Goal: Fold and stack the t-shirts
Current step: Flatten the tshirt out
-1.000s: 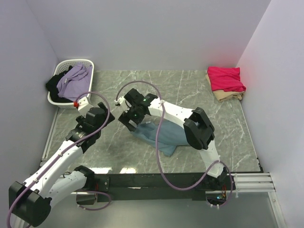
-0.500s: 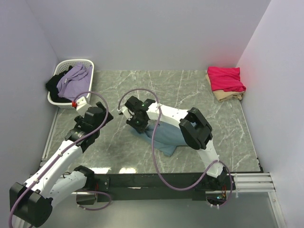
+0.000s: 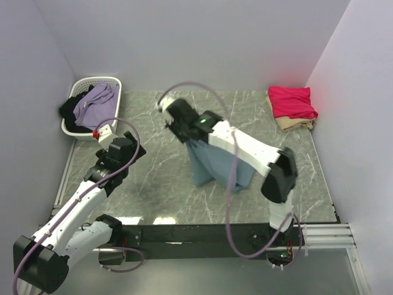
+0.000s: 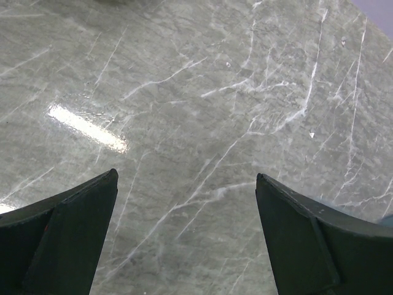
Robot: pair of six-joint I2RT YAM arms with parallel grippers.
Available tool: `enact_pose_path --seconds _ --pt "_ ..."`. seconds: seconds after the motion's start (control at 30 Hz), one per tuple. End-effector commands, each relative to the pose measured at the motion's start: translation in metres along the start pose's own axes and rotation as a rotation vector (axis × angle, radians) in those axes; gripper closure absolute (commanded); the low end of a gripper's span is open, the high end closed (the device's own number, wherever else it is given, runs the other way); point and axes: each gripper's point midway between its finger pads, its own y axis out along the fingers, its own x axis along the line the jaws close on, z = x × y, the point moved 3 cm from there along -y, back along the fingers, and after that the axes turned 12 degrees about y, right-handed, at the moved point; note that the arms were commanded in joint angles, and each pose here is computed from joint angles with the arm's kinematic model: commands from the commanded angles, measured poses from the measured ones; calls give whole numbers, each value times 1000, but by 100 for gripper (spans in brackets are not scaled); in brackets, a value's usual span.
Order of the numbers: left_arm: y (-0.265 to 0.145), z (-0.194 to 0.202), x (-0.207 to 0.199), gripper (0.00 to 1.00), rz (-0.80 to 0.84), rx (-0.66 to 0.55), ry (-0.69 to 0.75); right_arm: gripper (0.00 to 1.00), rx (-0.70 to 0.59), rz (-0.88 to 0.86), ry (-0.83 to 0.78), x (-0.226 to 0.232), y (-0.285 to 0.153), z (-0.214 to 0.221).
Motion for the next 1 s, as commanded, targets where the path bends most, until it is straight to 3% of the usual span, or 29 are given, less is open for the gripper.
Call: enact_pose_path --seconds 0.0,0.2,0.3,0.47,0.57,0.6,0.67,0.7,0.9,0.97 --pt "-4 -16 -7 1 35 -50 -38 100 -500 111 162 -36 -149 -115" --pt "-4 -19 -9 1 40 -54 -46 100 -852 133 200 -47 -277 -170" --pt "-6 -24 -10 1 42 -67 -57 100 -963 159 212 -52 -328 -180" --pt "-12 -39 -9 1 27 -107 -77 100 -1011 335 302 -86 -363 -160" --pt "-17 -47 -9 1 28 -122 -78 100 -874 422 317 -95 -326 -125" --pt "-18 -48 -9 0 31 -125 -77 100 -787 441 323 -92 -290 -104" --pt "-21 -50 -9 1 42 -130 -77 100 -735 467 366 -106 -272 -75" --pt "-21 -49 -11 1 56 -128 -78 100 -658 475 381 -106 -240 -49" --pt "-10 -40 -35 1 165 -89 -35 100 -541 511 490 -127 -214 15" --pt "-3 -30 -60 0 299 -42 17 100 -504 545 488 -131 -212 26"
